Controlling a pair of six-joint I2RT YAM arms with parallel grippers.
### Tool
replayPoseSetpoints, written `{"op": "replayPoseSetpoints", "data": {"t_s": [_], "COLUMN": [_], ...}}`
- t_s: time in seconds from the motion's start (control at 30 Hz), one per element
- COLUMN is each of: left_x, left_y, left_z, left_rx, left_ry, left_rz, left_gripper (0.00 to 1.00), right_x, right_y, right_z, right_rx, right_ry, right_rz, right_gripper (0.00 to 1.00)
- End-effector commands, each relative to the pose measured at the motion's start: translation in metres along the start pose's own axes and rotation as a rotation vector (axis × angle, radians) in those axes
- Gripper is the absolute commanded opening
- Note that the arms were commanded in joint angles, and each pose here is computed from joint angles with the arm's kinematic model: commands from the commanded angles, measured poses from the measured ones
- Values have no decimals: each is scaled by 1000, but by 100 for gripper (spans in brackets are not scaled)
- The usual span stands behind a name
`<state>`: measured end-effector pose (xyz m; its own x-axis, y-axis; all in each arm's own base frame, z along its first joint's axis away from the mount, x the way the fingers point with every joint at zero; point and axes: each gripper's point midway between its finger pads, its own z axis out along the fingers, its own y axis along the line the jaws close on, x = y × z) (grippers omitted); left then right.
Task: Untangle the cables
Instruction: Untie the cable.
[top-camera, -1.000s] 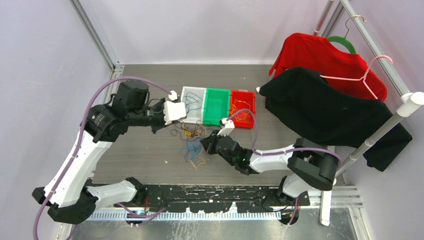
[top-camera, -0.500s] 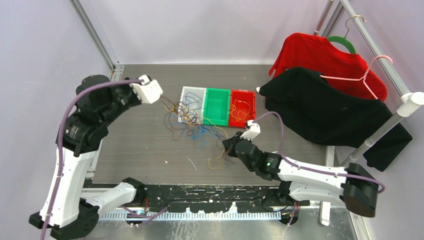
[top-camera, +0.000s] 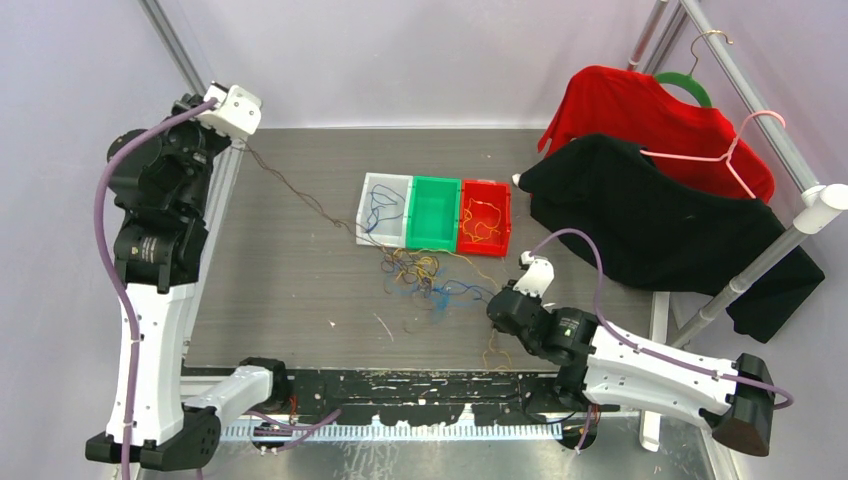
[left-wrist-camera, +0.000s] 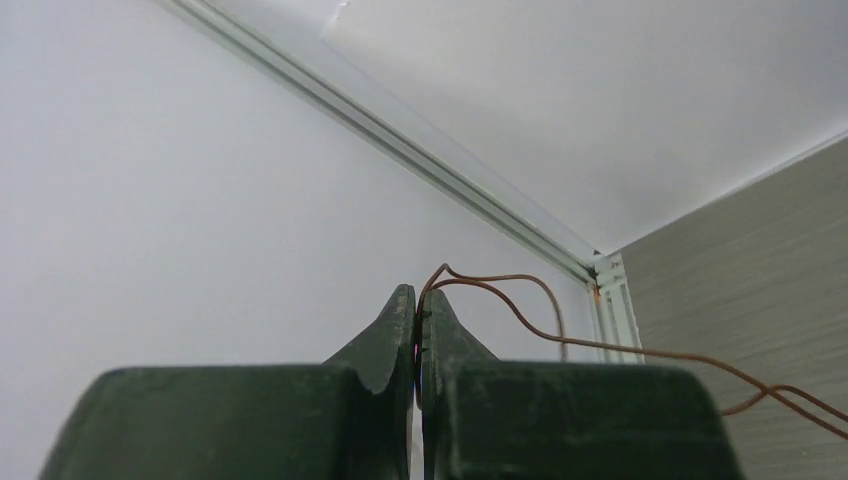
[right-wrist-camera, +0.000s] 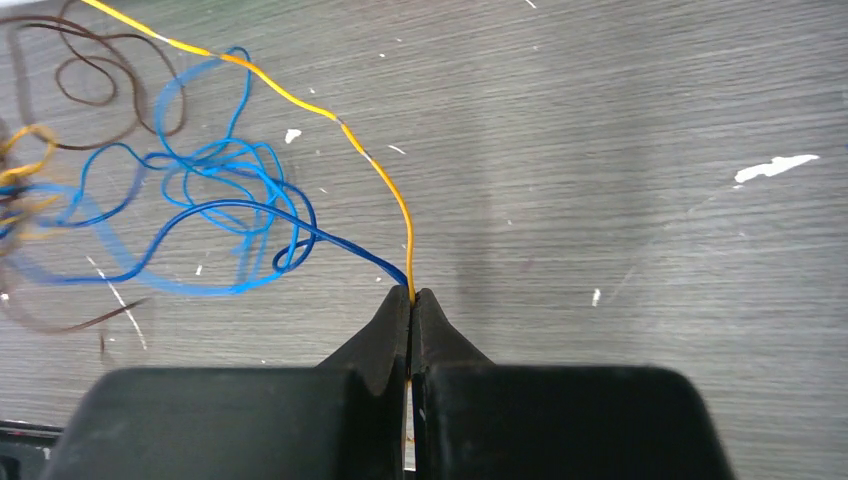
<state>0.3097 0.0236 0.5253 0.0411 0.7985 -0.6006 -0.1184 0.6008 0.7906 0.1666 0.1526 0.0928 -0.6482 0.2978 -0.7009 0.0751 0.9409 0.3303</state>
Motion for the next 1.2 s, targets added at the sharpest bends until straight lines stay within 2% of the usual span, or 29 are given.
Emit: {"op": "replayPoseSetpoints", "data": {"t_s": [0.0,0.07,0.13,0.23,0.37,0.47,0.67,0.83,1.03,1.1,1.17], "left_x": [-11,-7,-4,-12,-46,-74,-105,-115,-115,-114,-115], "left_y": [33,21,30,70,130,166,227,241,242,231,207], "left_z": [-13,-16,-18,-28,-56,-73,-98,-114,-112,-102,-91], "left_rx": [-146,-120,-176,-359,-583,-663,-813,-855,-853,-782,-649], "left_ry": [-53,-55,-48,-75,-231,-334,-346,-366,-349,-349,-376], "left_rz": [-93,-116,-148,-205,-268,-276,-180,-111,-84,-111,-143], "left_gripper": [0,0,0,0,0,0,0,0,0,0,0], "right_x": [-19,-26,-31,-31,-21,-10,12,18,12,9,2], "right_y": [-2,1,0,-2,-2,-7,-14,-27,-37,-25,5], "right_z": [-12,-15,-17,-16,-11,-5,4,4,0,1,5], "right_rx": [31,25,42,70,94,141,148,191,231,197,88], "right_ry": [-37,-54,-65,-58,-11,27,80,91,74,72,61], "right_rz": [1,2,0,-24,-65,-106,-27,-26,-59,-57,-61], "right_gripper": [1,1,1,1,1,1,1,1,1,2,5]}}
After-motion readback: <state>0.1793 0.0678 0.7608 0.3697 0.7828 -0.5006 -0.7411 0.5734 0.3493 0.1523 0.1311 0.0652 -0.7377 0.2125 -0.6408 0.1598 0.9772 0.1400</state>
